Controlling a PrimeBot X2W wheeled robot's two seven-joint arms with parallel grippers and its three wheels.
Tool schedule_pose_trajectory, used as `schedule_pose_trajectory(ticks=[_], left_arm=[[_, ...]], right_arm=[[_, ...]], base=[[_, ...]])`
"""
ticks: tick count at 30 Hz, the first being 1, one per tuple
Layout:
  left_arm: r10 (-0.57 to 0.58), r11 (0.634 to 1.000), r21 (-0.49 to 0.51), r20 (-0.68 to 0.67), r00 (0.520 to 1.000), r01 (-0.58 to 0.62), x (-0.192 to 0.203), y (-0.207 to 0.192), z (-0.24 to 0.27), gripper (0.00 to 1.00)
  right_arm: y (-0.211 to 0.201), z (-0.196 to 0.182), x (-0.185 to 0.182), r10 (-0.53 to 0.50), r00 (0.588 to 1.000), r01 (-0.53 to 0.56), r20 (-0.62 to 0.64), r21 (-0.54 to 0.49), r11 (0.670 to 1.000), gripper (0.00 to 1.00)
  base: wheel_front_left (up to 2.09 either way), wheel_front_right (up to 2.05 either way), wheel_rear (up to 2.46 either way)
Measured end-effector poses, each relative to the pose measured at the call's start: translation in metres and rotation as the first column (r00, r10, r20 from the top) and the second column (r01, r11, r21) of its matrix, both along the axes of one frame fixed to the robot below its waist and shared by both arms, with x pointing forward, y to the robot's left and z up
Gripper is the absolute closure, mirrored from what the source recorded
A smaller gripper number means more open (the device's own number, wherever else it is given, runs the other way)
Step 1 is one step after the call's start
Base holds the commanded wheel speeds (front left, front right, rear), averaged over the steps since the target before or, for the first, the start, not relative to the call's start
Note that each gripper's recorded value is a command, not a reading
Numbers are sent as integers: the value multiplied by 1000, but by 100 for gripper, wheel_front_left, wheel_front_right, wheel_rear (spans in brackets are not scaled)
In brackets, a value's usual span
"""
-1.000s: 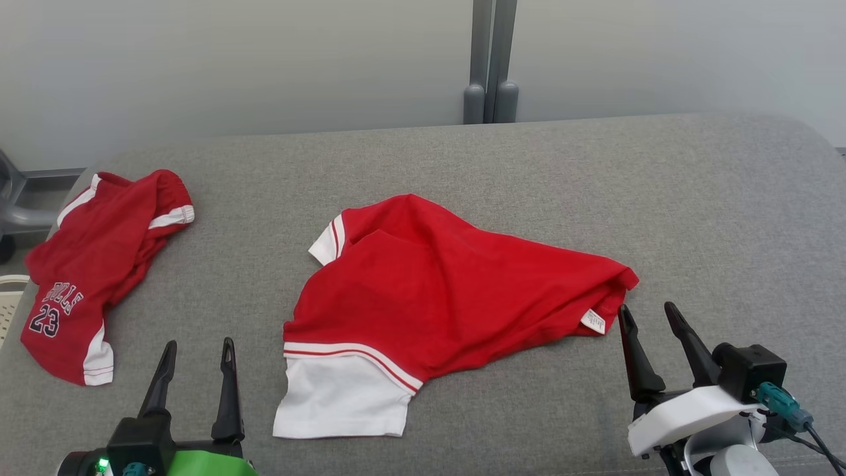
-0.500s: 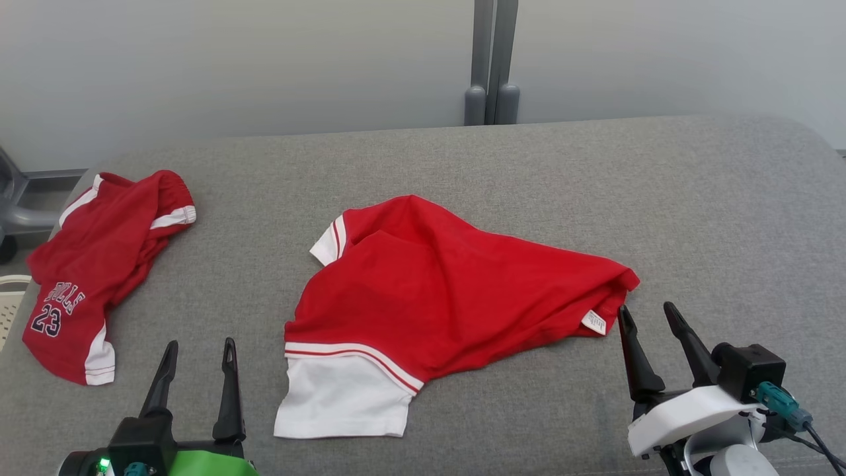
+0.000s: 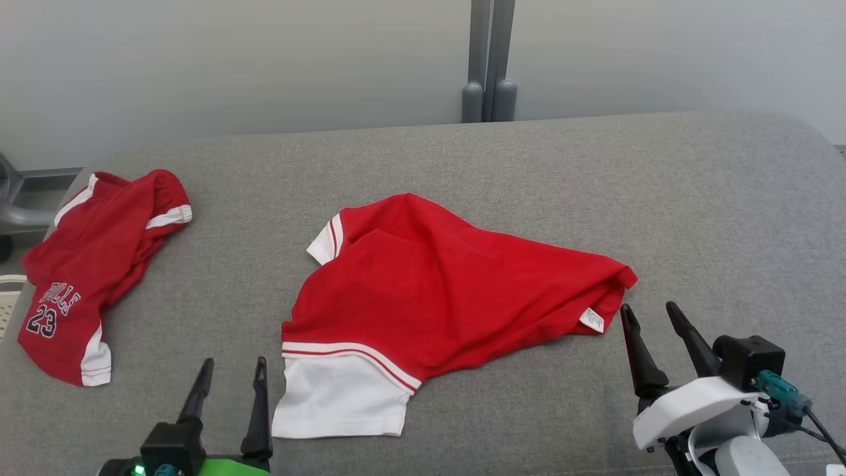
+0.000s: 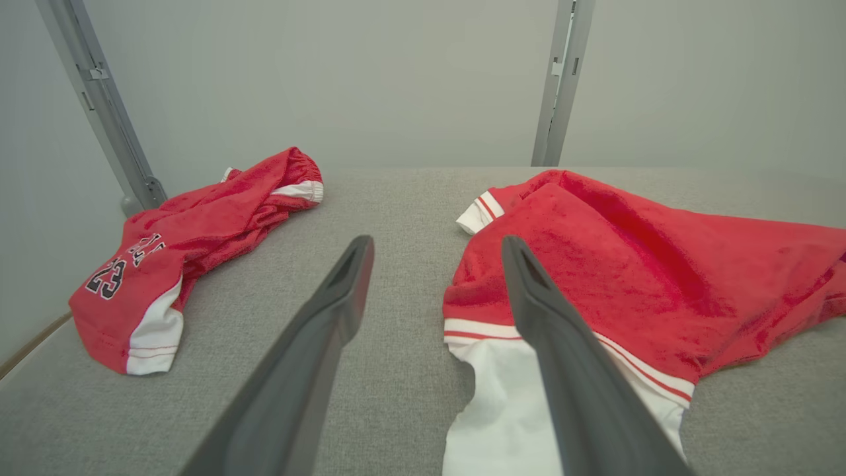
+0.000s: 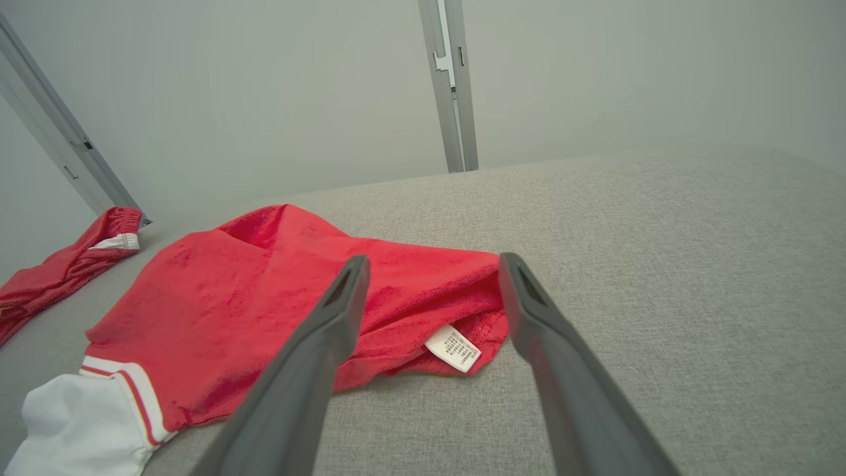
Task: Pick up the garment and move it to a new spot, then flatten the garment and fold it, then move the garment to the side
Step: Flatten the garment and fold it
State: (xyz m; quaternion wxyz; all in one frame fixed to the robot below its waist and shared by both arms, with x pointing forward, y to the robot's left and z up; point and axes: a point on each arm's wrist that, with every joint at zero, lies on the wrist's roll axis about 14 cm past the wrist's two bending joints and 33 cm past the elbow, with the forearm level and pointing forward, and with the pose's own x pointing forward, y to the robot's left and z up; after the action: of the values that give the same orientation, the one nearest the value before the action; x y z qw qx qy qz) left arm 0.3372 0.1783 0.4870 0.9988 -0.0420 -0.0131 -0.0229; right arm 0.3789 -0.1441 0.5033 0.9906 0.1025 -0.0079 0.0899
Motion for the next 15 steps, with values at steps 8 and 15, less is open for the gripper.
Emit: schedule_pose_trajectory(ticks=[8,15], left_arm=[[-50,997,-70,-153,987,40,-2,-17,-47,0],[-65,995,-92,-251,966,43,-6,-22,-76,0]], right_arm=[[-4,-31,13,9,993,-13,-117,-34,999,0],[-12,-62,24,-11,975,-1,-220,-54,999,0]], base=[[0,0,0],[0,0,0]])
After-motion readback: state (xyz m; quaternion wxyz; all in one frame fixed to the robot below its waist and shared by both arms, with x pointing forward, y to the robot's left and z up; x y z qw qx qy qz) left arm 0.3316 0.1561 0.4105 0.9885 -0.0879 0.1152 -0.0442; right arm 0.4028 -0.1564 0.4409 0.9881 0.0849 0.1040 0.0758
